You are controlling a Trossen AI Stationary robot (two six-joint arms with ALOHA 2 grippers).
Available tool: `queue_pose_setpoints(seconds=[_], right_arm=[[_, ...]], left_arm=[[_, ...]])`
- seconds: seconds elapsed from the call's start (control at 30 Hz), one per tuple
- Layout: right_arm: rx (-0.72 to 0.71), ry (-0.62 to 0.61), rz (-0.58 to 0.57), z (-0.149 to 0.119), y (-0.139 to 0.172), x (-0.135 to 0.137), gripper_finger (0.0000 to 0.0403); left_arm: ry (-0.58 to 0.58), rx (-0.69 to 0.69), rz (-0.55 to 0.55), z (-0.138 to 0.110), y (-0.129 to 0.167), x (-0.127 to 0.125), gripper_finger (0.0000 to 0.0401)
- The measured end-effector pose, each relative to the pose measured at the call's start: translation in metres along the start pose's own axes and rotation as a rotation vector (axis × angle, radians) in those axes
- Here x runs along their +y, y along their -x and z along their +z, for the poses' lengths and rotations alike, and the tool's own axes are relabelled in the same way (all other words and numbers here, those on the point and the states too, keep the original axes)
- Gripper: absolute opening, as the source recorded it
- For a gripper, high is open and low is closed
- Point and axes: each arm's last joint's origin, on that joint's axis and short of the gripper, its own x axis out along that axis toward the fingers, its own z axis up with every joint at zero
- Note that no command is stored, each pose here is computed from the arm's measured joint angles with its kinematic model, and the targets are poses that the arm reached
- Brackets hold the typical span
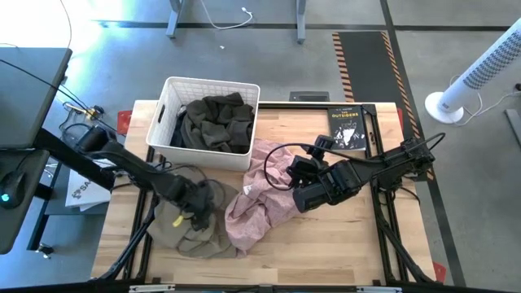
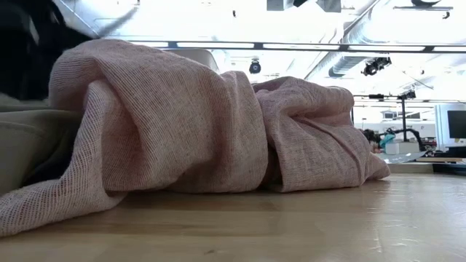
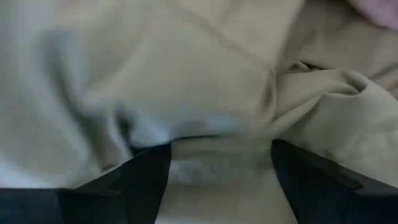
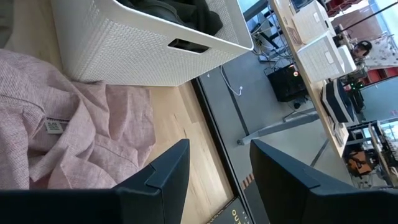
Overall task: Sort clothes
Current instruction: Put the brown polo shirt into the laundry bin
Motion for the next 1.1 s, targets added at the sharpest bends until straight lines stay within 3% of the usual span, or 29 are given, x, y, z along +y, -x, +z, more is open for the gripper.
queue_pose_setpoints(seconds=[0.2,0.33,0.43,0.6,0.67,0.77,0.87,1.1], right_arm=[[0.000,0.004,0.000,0.000,0.000,0.000,0.0165],[0.000,0.004,0.000,0.000,0.000,0.000,0.0165],[0.000,0.004,0.000,0.000,0.000,0.000,0.0165],[0.001,0.007,0.002,0.000,0.000,0.000,0.0165],[0.001,0.007,0.002,0.000,0.000,0.000,0.0165],[0.003,0.007,0.006,0.000,0.000,0.000,0.0165],[0.006,0.010,0.008,0.000,0.000,0.000,0.0165],[0.006,0.010,0.009,0.000,0.000,0.000,0.0165]], left_arm=[[-0.129,0.110,-0.022,0.014,-0.047,-0.005,0.0281],[-0.213,0.139,-0.030,0.019,-0.066,-0.013,0.0258],[-0.227,0.145,-0.051,0.025,-0.065,-0.017,0.0205],[-0.223,0.057,-0.112,0.037,-0.057,-0.032,0.0051],[-0.214,0.020,-0.154,0.043,-0.052,-0.040,0.0019],[-0.214,-0.052,-0.260,0.056,-0.035,-0.058,0.0021],[-0.221,-0.130,-0.338,0.064,-0.001,-0.069,0.0010],[-0.226,-0.421,-0.388,0.065,0.111,-0.053,0.0010]])
